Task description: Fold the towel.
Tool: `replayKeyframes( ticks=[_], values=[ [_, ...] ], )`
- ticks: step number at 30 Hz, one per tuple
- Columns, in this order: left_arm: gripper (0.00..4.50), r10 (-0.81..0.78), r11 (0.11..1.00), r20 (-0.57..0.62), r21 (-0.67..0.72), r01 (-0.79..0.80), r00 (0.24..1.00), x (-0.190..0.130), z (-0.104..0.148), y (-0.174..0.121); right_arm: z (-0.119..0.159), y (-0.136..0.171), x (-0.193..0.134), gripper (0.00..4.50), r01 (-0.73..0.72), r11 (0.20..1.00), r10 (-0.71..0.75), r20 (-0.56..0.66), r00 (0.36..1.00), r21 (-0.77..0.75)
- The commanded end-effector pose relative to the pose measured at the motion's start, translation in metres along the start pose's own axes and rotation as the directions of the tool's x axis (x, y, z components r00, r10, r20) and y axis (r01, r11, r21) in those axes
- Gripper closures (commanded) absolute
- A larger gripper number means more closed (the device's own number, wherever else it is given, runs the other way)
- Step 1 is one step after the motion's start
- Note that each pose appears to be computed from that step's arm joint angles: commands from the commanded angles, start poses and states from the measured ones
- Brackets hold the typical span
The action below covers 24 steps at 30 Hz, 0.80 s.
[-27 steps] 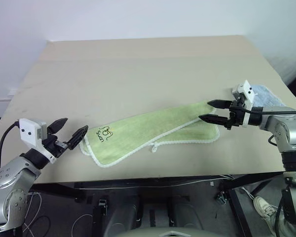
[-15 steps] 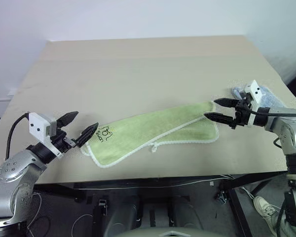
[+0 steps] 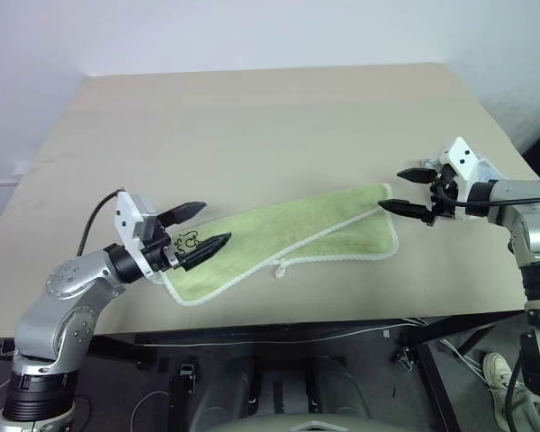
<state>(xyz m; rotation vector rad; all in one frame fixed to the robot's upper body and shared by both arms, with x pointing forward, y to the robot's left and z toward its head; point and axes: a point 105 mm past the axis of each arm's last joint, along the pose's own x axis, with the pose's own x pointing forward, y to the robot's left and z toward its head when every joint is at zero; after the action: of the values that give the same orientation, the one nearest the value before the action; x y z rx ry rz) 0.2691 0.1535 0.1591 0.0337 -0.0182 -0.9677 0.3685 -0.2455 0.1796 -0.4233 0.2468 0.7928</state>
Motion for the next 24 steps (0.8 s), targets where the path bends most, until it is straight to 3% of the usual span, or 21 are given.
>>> replayKeyframes(
  ticks=[1, 4, 9, 16, 24],
  values=[
    [0.00, -0.026, 0.998, -0.049, 0.063, 0.029, 0.998, 0.001, -0.007, -0.002, 0.004, -0.016, -0.001, 0.04, 0.060, 0.986, -0.069, -0.048, 0.996, -0.155],
    [0.00, -0.034, 0.996, -0.033, 0.077, 0.037, 0.999, 0.006, -0.001, -0.003, -0.004, -0.022, -0.001, 0.04, 0.055, 0.965, -0.085, -0.109, 0.990, -0.255],
    [0.00, -0.049, 0.994, -0.024, 0.093, 0.051, 0.999, 0.019, 0.006, -0.008, -0.007, -0.017, 0.005, 0.04, -0.014, 0.954, -0.028, -0.137, 0.990, -0.298],
    [0.00, -0.055, 0.992, -0.031, 0.110, 0.058, 0.998, 0.034, 0.010, -0.010, -0.014, -0.023, 0.016, 0.04, -0.022, 0.925, -0.059, -0.202, 0.978, -0.379],
    [0.00, -0.029, 0.988, -0.038, 0.153, 0.034, 0.999, 0.037, 0.014, -0.008, -0.007, -0.028, 0.037, 0.04, 0.009, 0.891, -0.107, -0.190, 0.976, -0.454]
  ],
)
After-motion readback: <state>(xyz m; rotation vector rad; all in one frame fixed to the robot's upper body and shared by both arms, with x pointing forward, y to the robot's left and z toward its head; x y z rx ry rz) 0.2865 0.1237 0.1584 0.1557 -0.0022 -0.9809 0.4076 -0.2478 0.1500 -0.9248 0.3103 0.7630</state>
